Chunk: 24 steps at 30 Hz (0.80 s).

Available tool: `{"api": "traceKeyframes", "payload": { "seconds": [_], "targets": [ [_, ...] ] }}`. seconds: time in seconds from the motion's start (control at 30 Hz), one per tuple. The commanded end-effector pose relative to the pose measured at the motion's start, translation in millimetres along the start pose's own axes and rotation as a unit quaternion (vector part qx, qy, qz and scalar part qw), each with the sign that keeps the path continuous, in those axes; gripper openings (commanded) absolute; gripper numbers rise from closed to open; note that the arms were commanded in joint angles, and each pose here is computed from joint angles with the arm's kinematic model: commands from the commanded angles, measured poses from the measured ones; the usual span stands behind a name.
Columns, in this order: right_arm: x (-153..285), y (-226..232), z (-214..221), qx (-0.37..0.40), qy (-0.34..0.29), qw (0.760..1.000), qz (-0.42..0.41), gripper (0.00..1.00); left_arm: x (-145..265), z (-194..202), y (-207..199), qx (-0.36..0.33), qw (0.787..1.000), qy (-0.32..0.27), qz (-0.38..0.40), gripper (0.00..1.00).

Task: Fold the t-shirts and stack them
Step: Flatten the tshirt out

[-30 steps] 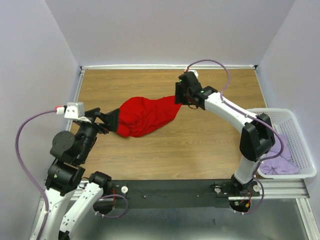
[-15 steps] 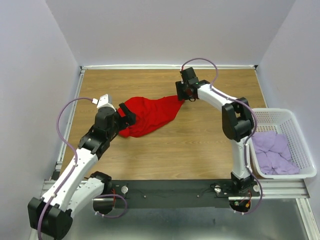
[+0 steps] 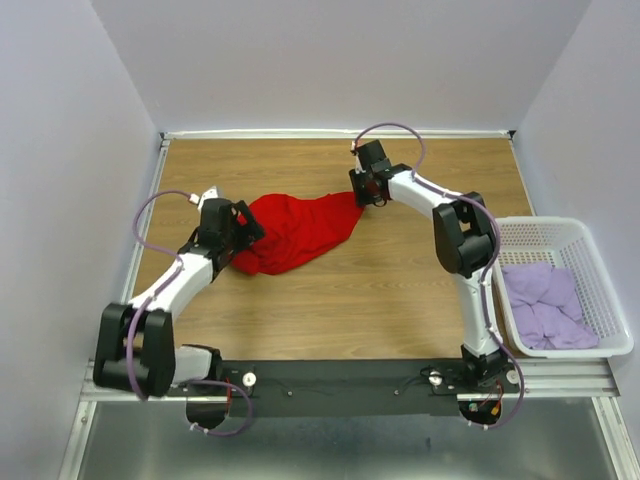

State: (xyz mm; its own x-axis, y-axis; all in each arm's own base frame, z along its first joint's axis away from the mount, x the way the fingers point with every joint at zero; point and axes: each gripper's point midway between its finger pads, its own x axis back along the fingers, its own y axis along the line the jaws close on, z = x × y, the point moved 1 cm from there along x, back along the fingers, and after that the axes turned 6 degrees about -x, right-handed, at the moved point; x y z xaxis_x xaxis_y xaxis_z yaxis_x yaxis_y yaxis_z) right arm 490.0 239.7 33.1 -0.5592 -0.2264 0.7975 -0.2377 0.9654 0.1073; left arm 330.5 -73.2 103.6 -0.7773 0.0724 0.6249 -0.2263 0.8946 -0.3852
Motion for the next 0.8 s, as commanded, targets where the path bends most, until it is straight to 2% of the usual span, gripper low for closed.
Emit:
{"api": "traceKeyframes", "payload": {
  "seconds": [0.0,0.03,0.07,0.13,0.23,0.27,0.33,0.37,0.4,0.47,0.57,0.6,0.7,0.73,0.77],
  "targets": [
    [13,25,26,0.012,0.029,0.999,-0.041,0.23,-32,1,-8,-0.026,0.999,0.02,0.018,0.98],
    [16,24,42,0.009,0.046,0.998,-0.041,0.14,-38,-5,-11,-0.036,0.999,0.02,0.019,0.98],
    [24,28,46,-0.005,0.05,0.998,-0.048,0.01,-45,-4,-10,-0.042,0.999,0.027,0.015,0.97],
    [58,43,45,-0.003,0.038,0.997,-0.07,0.01,-63,-5,-12,-0.053,0.998,0.038,0.008,0.95],
    [93,62,83,-0.009,0.069,0.993,-0.09,0.01,-88,-14,-24,-0.079,0.995,0.05,0.025,0.93],
    [118,80,98,-0.012,0.079,0.99,-0.119,0.01,-94,-17,-30,-0.088,0.994,0.053,0.035,0.91],
    [140,100,116,-0.014,0.091,0.985,-0.143,0.01,-117,-15,-37,-0.098,0.992,0.072,0.047,0.88],
    [150,113,128,-0.012,0.102,0.981,-0.164,0.0,-124,-36,-55,-0.102,0.991,0.054,0.069,0.86],
    [167,137,146,-0.009,0.116,0.976,-0.186,0.01,-130,-37,-69,-0.112,0.987,0.061,0.096,0.81],
    [183,170,168,-0.001,0.137,0.967,-0.216,0.01,-147,-46,-99,-0.125,0.981,0.066,0.131,0.8],
    [190,198,173,0.015,0.136,0.962,-0.235,0.02,-149,-64,-130,-0.141,0.976,0.05,0.16,0.78],
    [190,204,173,0.015,0.138,0.962,-0.236,0.05,-140,-73,-140,-0.146,0.975,0.035,0.167,0.78],
    [193,200,148,0.0,0.091,0.973,-0.211,0.27,-120,-86,-134,-0.154,0.978,0.005,0.144,0.82],
    [196,197,141,0.0,0.075,0.976,-0.203,0.34,-96,-103,-137,-0.156,0.977,-0.023,0.143,0.83],
    [201,187,128,-0.003,0.044,0.982,-0.185,0.46,-75,-107,-125,-0.16,0.979,-0.04,0.12,0.85]
  ]
}}
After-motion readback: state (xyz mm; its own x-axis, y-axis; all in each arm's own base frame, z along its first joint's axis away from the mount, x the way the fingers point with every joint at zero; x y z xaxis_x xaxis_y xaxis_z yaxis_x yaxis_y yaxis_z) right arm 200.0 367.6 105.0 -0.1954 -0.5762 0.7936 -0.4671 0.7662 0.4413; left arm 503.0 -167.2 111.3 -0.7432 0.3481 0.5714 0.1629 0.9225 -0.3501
